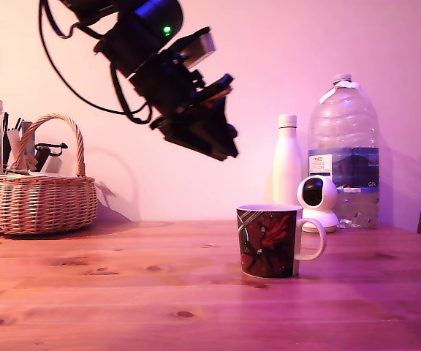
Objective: Pick up the coffee capsules from the table one by one and drop them inside the nearest coffee cup
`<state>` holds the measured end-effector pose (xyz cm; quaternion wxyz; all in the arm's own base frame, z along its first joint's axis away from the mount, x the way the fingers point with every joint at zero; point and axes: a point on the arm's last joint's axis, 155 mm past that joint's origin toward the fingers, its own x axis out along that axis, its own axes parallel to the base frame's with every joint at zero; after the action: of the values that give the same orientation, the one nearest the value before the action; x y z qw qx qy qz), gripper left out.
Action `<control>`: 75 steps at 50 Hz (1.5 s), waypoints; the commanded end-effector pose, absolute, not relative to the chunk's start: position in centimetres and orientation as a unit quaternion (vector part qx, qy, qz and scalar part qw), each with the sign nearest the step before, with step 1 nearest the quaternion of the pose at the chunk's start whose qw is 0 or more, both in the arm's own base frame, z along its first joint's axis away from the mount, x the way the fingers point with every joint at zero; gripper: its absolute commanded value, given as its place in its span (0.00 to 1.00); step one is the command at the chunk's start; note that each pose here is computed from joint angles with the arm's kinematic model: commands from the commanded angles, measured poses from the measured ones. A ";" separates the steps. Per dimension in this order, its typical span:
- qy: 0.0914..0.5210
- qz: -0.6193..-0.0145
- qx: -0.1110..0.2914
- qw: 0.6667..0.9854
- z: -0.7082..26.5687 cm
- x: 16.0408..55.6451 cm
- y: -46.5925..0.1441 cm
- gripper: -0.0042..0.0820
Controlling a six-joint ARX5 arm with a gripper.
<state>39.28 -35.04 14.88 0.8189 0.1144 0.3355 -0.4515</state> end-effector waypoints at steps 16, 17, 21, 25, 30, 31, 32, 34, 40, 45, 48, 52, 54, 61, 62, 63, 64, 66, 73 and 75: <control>0.350 -0.481 0.136 0.792 13.8 35.7 -37.3 0.28; 0.351 -0.481 0.137 0.792 13.8 35.6 -37.3 0.28; 0.356 -0.481 0.140 0.789 13.6 35.3 -37.4 0.28; 0.360 -0.471 0.148 0.792 13.3 35.4 -37.1 0.28; 0.364 -0.451 0.173 0.796 12.6 35.7 -36.5 0.28; 0.364 -0.446 0.177 0.798 12.5 35.8 -36.3 0.28; 0.364 -0.444 0.178 0.799 12.4 35.9 -36.3 0.28; 0.359 -0.442 0.192 0.799 12.3 36.1 -36.2 0.28; 0.365 -0.442 0.197 0.795 11.7 35.9 -36.4 0.28; 0.372 -0.443 0.201 0.791 11.0 35.7 -36.5 0.28; 0.375 -0.442 0.203 0.789 10.9 35.7 -36.6 0.28; 0.377 -0.444 0.205 0.786 10.7 35.7 -37.0 0.28; 0.380 -0.445 0.206 0.784 10.6 35.7 -37.2 0.28; 0.391 -0.447 0.213 0.776 10.5 35.8 -37.8 0.28; 0.392 -0.448 0.215 0.774 10.3 35.8 -37.8 0.28; 0.394 -0.448 0.216 0.773 10.3 35.8 -38.0 0.28; 0.394 -0.450 0.219 0.771 10.3 35.8 -38.1 0.28; 0.398 -0.451 0.220 0.768 10.2 35.9 -38.3 0.28; 0.409 -0.451 0.225 0.761 9.5 36.0 -38.7 0.28; 0.414 -0.451 0.226 0.758 9.2 36.1 -38.9 0.28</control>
<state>36.22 -38.39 10.92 0.7684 0.2186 0.4017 -0.4477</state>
